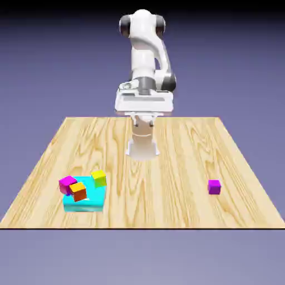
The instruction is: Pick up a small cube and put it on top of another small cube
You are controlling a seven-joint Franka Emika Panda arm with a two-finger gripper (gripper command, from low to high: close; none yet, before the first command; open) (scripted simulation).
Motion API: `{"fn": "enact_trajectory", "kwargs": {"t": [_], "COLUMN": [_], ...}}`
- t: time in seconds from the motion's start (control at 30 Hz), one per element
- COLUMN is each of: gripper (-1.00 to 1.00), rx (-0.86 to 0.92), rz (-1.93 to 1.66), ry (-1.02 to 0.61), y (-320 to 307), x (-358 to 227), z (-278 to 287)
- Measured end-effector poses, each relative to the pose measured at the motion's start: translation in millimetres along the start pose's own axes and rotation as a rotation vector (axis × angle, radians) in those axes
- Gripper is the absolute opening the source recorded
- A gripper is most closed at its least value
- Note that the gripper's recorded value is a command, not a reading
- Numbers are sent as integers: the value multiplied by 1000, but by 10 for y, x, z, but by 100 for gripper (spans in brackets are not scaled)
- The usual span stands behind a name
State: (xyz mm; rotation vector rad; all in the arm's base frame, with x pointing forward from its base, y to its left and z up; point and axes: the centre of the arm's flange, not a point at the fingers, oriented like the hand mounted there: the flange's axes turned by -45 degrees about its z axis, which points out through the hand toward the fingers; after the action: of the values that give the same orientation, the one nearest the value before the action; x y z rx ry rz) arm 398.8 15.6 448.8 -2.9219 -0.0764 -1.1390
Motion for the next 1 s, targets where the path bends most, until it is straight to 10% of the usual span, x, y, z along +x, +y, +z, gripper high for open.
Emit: {"fn": "enact_trajectory", "kwargs": {"t": [0.83, 1.0], "gripper": [0, 0], "rx": [15, 6], "rz": [76, 74], "ry": [-1179, -1216], "y": [-2956, -3069], "x": [-1663, -2239], "z": [2019, 2299]}}
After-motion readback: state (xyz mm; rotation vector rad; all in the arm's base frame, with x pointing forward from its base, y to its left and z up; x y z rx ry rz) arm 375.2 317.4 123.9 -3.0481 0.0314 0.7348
